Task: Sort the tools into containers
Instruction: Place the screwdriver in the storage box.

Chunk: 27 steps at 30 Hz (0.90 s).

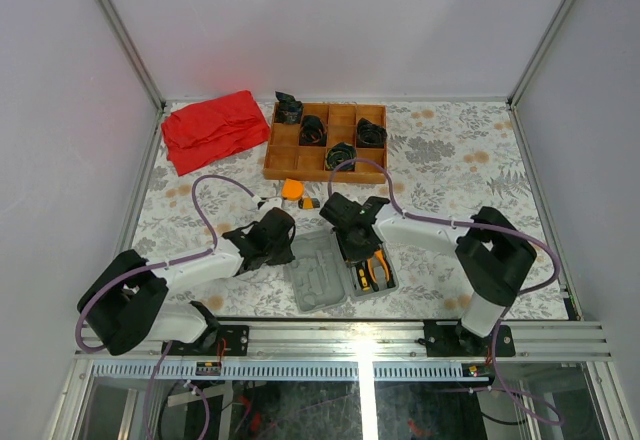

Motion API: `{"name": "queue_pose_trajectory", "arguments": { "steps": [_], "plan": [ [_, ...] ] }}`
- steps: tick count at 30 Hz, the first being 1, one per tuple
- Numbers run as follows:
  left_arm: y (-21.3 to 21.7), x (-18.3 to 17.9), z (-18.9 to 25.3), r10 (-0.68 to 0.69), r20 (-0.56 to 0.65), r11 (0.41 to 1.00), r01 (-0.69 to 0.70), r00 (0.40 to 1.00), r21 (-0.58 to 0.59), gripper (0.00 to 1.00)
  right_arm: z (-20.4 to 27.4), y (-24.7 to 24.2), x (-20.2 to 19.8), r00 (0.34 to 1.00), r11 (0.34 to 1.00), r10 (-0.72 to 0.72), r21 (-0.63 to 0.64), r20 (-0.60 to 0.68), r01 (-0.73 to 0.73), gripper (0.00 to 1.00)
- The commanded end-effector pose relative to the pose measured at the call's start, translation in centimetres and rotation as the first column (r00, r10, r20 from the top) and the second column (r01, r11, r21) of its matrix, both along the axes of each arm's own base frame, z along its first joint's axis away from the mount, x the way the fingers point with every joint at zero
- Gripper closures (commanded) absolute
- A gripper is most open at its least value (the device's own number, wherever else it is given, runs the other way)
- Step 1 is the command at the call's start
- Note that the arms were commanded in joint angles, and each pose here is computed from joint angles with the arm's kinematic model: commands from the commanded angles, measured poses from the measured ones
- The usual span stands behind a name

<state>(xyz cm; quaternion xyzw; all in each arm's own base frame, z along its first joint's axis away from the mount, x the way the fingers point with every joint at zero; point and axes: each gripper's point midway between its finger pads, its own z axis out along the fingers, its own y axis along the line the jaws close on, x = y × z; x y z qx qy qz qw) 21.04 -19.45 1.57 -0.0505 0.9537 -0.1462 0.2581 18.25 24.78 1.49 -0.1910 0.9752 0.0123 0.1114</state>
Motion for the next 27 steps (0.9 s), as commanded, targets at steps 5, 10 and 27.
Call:
{"name": "queue_pose_trajectory", "arguments": {
  "steps": [5, 10, 27],
  "plan": [
    [-3.1, 0.2, 0.9, -0.081, 0.022, 0.992, 0.082, 0.996, -0.098, 1.00, -12.7, -0.3, -6.4, 0.959, 0.999, -0.007, -0.033, -0.284, -0.002, 1.00],
    [-3.0, 0.1, 0.8, -0.076, 0.018, 0.993, 0.077, 0.997, -0.093, 1.00, -12.3, 0.2, -5.9, 0.968, 1.000, -0.002, -0.016, -0.250, -0.002, 1.00],
    [-1.1, 0.9, 1.3, -0.029, 0.028, 1.000, 0.029, 0.999, -0.011, 1.00, 10.5, 1.6, 3.1, 0.902, 0.931, -0.118, 0.362, 0.416, -0.045, 0.65]
  ]
}}
